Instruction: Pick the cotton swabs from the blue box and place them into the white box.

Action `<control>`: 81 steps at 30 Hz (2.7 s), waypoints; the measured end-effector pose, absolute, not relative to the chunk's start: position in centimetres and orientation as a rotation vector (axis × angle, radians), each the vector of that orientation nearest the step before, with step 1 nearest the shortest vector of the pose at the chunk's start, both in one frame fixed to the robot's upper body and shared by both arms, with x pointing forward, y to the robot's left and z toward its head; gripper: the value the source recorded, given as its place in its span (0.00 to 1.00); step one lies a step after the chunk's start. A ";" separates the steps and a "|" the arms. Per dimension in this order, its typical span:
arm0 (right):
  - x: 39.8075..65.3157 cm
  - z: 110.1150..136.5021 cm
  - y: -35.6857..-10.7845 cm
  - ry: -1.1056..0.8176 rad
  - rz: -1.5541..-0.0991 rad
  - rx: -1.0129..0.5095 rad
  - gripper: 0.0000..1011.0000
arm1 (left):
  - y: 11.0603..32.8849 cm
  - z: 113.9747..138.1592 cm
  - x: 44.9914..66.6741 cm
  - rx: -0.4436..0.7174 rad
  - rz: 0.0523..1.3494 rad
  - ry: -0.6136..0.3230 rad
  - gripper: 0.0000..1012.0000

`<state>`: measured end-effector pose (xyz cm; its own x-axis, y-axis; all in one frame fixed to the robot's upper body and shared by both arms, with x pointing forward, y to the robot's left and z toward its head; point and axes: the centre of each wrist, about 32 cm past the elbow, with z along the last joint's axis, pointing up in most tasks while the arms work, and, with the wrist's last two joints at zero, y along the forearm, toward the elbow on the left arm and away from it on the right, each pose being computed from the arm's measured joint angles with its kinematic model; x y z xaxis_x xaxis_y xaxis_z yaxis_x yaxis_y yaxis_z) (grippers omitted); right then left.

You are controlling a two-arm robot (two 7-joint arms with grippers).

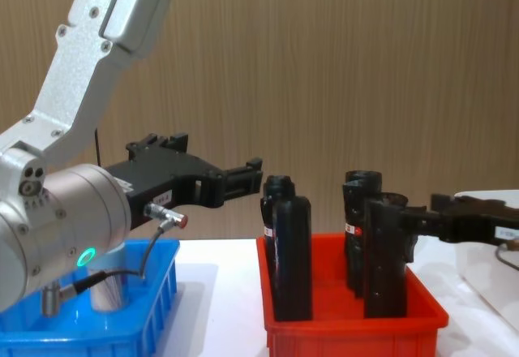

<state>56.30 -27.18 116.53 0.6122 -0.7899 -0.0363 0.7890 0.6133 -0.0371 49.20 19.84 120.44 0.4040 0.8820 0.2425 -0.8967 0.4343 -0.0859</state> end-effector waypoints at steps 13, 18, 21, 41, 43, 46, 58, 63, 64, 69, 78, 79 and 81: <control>59.2 116.4 -26.4 0.063 -0.908 -0.033 0.99 | 19.8 120.4 49.2 0.061 1.124 -0.268 0.99; 60.1 116.3 -26.1 0.067 -0.913 -0.038 0.99 | 19.8 120.4 49.2 0.061 1.124 -0.268 0.99; 60.6 116.2 -26.0 0.069 -0.916 -0.043 0.99 | 19.8 120.4 49.2 0.061 1.124 -0.268 0.99; 62.9 115.3 -25.0 0.082 -0.913 -0.068 0.70 | 19.8 120.4 49.2 0.061 1.124 -0.268 0.99; 62.9 115.3 -25.0 0.081 -0.912 -0.069 0.62 | 19.8 120.4 49.2 0.061 1.124 -0.268 0.99; 63.0 115.3 -24.9 0.078 -0.910 -0.068 0.54 | 19.8 120.4 49.2 0.061 1.124 -0.268 0.99; 62.4 117.2 -25.0 0.033 -0.912 -0.007 0.51 | 19.8 120.4 49.2 0.061 1.124 -0.268 0.99; 61.8 118.7 -25.2 -0.003 -0.915 0.036 0.51 | 19.8 120.4 49.2 0.061 1.124 -0.268 0.99; 61.7 119.0 -25.2 -0.009 -0.915 0.043 0.51 | 19.8 120.4 49.2 0.061 1.124 -0.268 0.99; 60.6 121.3 -25.6 -0.056 -0.926 0.094 0.51 | 19.8 120.4 49.2 0.061 1.124 -0.268 0.99; 58.6 124.9 -26.8 -0.136 -0.984 0.149 0.51 | 19.8 120.4 49.2 0.061 1.124 -0.268 0.99; 58.5 125.2 -26.9 -0.143 -0.988 0.151 0.51 | 19.8 120.4 49.2 0.061 1.124 -0.268 0.99; 58.0 125.9 -27.3 -0.160 -1.014 0.156 0.51 | 19.8 120.4 49.2 0.061 1.124 -0.268 0.99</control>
